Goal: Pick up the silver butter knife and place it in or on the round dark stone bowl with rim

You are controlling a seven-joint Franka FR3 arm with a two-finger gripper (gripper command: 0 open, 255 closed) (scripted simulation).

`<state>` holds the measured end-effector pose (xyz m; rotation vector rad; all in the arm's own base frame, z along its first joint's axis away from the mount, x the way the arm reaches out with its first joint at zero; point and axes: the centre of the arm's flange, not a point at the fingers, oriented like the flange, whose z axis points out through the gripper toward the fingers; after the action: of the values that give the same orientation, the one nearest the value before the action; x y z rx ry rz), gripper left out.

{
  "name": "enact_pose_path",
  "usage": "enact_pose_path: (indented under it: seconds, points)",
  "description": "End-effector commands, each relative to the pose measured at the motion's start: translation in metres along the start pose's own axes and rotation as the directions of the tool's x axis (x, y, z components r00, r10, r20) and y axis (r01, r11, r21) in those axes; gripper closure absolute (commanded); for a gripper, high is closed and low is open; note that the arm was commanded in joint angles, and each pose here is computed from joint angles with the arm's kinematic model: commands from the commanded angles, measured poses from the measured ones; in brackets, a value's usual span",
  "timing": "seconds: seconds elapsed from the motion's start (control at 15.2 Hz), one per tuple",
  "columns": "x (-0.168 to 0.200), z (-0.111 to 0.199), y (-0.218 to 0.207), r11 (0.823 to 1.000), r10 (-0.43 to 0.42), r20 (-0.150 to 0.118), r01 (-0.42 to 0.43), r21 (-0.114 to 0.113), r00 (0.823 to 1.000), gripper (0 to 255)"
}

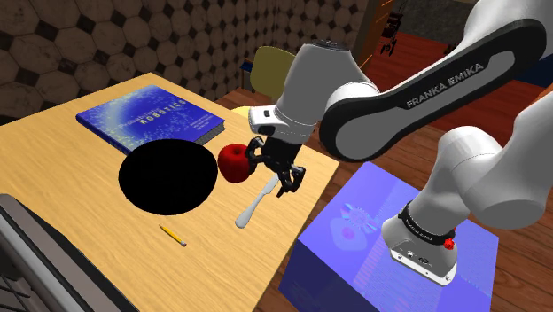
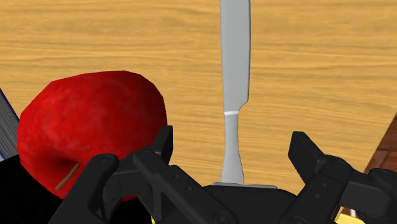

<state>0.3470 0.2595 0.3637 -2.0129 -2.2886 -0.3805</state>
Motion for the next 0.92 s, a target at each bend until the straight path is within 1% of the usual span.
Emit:
enact_pose_path:
  seconds: [0.0, 0.2, 0.66, 0.73, 0.86]
  points:
    - [-0.003, 0.019, -0.003, 1.0, 0.003, 0.009, -0.003, 0.016, 1.0, 0]
    - [-0.003, 0.033, -0.003, 1.0, 0.003, 0.009, -0.003, 0.016, 1.0, 0]
    - [-0.003, 0.033, -0.003, 1.0, 0.003, 0.009, -0.003, 0.016, 1.0, 0]
    - [0.002, 0.033, -0.005, 1.0, 0.003, 0.009, -0.003, 0.015, 1.0, 255]
    - [-0.001, 0.034, -0.007, 1.0, 0.003, 0.009, -0.004, 0.016, 1.0, 255]
